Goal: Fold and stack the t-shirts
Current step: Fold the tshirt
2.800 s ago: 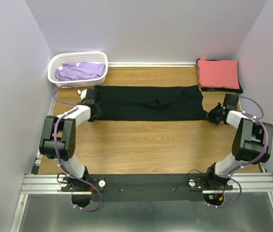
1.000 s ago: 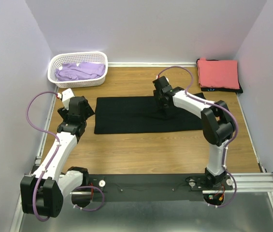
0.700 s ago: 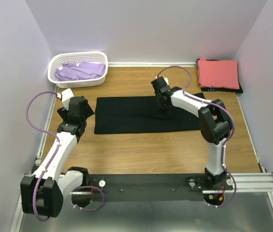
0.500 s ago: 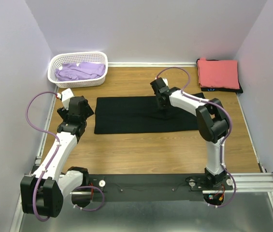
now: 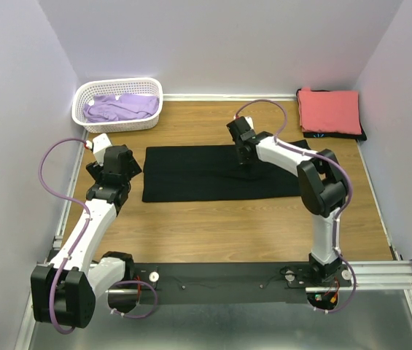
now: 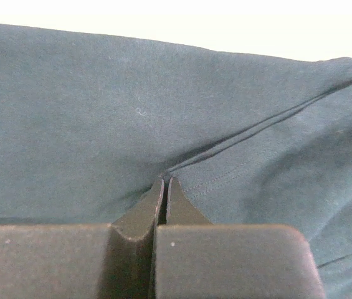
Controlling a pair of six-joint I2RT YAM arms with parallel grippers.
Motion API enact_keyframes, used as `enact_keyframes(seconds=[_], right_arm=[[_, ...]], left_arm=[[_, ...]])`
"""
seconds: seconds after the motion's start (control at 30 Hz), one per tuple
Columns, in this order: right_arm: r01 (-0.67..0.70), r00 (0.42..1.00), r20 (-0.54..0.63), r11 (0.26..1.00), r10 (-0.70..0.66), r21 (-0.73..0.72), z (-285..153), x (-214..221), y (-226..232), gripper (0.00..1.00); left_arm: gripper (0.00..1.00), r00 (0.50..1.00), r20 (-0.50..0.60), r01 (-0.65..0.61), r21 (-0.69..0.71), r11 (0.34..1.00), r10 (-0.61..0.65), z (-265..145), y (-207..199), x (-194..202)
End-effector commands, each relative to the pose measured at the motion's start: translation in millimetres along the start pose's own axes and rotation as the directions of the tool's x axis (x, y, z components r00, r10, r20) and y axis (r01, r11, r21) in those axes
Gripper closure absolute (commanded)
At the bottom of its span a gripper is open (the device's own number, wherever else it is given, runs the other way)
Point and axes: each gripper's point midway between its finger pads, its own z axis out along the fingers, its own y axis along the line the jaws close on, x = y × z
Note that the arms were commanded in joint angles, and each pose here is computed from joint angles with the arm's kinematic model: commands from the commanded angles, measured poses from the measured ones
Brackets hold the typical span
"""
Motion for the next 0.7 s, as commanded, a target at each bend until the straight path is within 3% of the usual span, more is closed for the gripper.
enact_keyframes(seconds=[0.0,0.33,0.5,0.57,0.67], right_arm=[[-0.075,0.987,0.144,0.997,0.074,-0.003,-25,-35,-4,0.99],[-0.142,0.970,0.193,0.989,0.149,-0.047,-32,-33,-2,0.99],[-0.139,0.978,0.137,0.983,0.155,-0.121,-24,-13,13,0.98],[-0.125,0.984,0.107,0.979,0.143,-0.162,-23,-5,21,0.93],[-0.110,0.989,0.071,0.964,0.131,-0.241,-27,5,33,0.76]], left_arm=[[0.09,0.999,0.040,0.012,-0.026,1.000,-0.011,-1,4,-8],[0.09,0.999,0.042,0.014,-0.021,1.000,-0.013,-1,4,-8],[0.09,0.999,0.038,0.011,-0.015,1.000,-0.010,-1,2,-7],[0.09,0.999,0.035,0.009,-0.009,1.000,-0.008,-1,2,-7],[0.09,1.000,0.029,0.003,0.011,1.000,-0.003,0,-2,-5]])
